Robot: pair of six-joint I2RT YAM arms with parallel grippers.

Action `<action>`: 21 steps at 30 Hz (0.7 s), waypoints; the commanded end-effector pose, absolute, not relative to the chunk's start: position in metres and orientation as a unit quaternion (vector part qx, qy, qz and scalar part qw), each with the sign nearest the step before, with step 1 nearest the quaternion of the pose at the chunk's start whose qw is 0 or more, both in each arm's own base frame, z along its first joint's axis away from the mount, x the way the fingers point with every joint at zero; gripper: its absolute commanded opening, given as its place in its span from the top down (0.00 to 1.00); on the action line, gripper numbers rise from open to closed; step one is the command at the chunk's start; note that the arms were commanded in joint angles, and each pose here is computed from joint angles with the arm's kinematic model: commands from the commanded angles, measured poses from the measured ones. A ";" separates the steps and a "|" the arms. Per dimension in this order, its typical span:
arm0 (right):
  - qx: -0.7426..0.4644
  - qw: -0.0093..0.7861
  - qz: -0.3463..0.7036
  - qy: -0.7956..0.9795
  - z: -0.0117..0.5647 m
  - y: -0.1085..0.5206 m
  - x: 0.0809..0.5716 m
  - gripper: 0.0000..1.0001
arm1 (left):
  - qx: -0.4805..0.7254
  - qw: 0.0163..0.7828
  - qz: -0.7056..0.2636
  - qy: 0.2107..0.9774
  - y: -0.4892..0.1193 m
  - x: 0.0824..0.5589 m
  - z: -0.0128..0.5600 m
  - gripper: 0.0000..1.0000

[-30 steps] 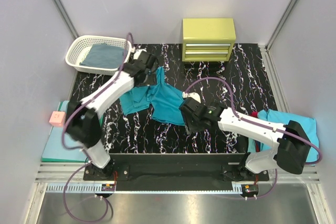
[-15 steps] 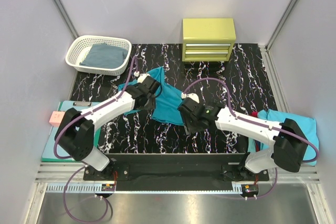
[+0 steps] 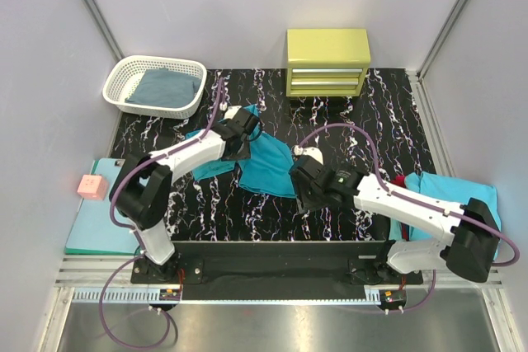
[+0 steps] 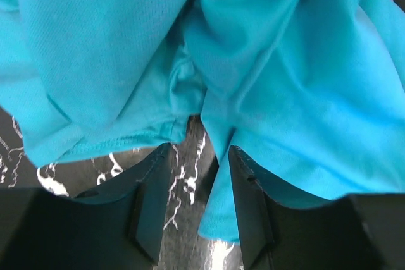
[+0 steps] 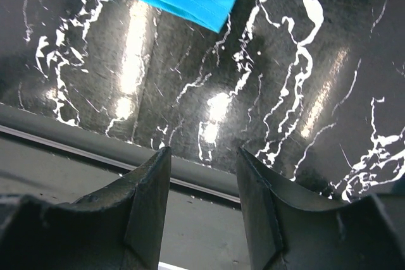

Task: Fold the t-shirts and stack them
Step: Flatten the tshirt out

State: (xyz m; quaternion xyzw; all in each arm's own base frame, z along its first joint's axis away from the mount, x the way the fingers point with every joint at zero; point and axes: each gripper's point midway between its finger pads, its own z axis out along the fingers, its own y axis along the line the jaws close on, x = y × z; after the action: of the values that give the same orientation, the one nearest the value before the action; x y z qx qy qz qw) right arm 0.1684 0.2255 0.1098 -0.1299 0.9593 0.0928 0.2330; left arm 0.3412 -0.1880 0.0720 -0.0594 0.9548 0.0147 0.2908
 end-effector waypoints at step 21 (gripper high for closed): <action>-0.123 0.234 0.084 0.961 0.111 0.211 0.160 0.47 | -0.122 0.254 0.010 0.959 -0.159 0.360 0.036 0.61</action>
State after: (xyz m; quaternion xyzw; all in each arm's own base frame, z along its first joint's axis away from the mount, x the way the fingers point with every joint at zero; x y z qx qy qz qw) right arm 0.1593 0.2126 0.1092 -0.1243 0.9623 0.0868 0.2260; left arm 0.3533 -0.1522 0.0436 -0.1153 0.9588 0.0290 0.2581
